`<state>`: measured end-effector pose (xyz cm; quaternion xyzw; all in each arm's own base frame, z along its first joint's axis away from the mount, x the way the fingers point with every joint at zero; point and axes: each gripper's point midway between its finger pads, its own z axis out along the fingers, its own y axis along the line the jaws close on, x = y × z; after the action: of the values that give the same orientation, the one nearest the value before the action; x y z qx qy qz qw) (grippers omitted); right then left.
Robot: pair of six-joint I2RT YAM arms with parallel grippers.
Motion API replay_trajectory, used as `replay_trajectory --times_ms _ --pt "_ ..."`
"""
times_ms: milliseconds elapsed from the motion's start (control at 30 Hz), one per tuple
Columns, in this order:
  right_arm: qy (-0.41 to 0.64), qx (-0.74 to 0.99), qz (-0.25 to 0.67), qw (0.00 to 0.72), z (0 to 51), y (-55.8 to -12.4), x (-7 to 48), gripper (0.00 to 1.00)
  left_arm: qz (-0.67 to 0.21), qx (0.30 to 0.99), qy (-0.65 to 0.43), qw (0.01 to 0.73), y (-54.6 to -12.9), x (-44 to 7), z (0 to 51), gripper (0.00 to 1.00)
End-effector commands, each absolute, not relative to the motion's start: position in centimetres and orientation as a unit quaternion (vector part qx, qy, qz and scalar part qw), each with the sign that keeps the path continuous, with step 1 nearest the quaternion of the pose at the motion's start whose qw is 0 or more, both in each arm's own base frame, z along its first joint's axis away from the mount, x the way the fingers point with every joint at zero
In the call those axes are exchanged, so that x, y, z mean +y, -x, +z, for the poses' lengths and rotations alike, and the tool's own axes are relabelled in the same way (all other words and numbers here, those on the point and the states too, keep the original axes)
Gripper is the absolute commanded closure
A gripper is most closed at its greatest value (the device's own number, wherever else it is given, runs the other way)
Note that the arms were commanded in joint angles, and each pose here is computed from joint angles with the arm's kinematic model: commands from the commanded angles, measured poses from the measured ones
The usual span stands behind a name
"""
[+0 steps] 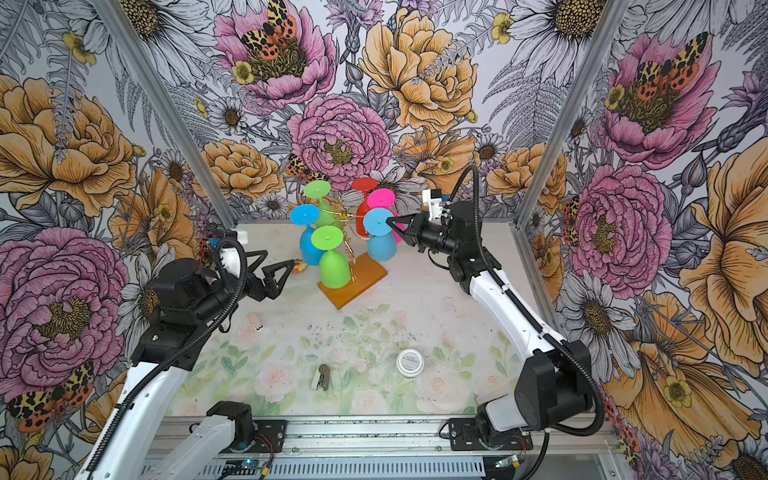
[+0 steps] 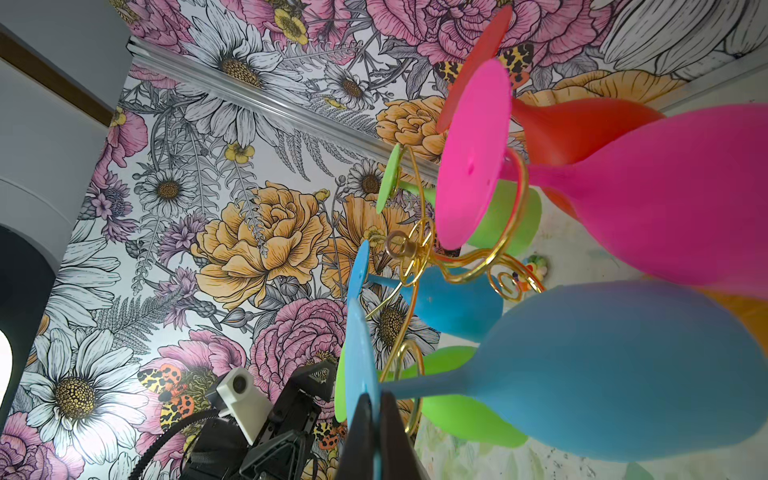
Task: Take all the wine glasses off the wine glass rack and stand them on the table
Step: 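Carry the blue glass toward the left gripper while the left arm reaches toward it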
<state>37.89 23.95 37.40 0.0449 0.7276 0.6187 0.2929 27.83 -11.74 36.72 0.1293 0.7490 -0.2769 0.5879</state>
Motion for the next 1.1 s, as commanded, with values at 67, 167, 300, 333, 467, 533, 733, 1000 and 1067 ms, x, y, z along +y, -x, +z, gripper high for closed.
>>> replay_trajectory --times_ms 67,167,300,333,467,533,733,1000,1067 --pt "-0.004 0.726 0.612 0.314 38.6 -35.7 23.4 1.00 -0.334 0.747 -0.132 0.559 -26.0 -13.2 38.0 0.01" --pt "0.010 0.733 0.604 0.312 38.2 -34.8 23.3 1.00 -0.346 0.752 -0.133 0.545 -25.7 -13.5 38.2 0.01" --pt "0.043 0.733 0.603 0.312 38.2 -33.2 23.2 1.00 -0.369 0.756 -0.138 0.524 -25.5 -14.5 37.9 0.02" --pt "0.051 0.731 0.605 0.311 38.2 -32.7 23.1 1.00 -0.376 0.755 -0.143 0.518 -25.2 -14.9 37.9 0.02" --pt "0.083 0.729 0.603 0.311 38.0 -31.1 23.1 1.00 -0.398 0.748 -0.163 0.506 -24.2 -16.6 38.5 0.03" --pt "0.102 0.731 0.597 0.315 37.7 -30.1 23.0 1.00 -0.408 0.745 -0.174 0.499 -23.7 -17.4 38.7 0.05" --pt "0.122 0.762 0.546 0.326 35.4 -28.5 22.2 1.00 -0.433 0.738 -0.200 0.478 -22.5 -19.4 39.0 0.07" --pt "0.187 0.786 0.484 0.336 33.2 -25.7 23.1 1.00 -0.455 0.748 -0.210 0.435 -22.2 -21.8 37.9 0.20" --pt "0.209 0.778 0.484 0.342 33.6 -24.8 23.7 1.00 -0.465 0.747 -0.216 0.423 -22.0 -22.3 37.8 0.21"
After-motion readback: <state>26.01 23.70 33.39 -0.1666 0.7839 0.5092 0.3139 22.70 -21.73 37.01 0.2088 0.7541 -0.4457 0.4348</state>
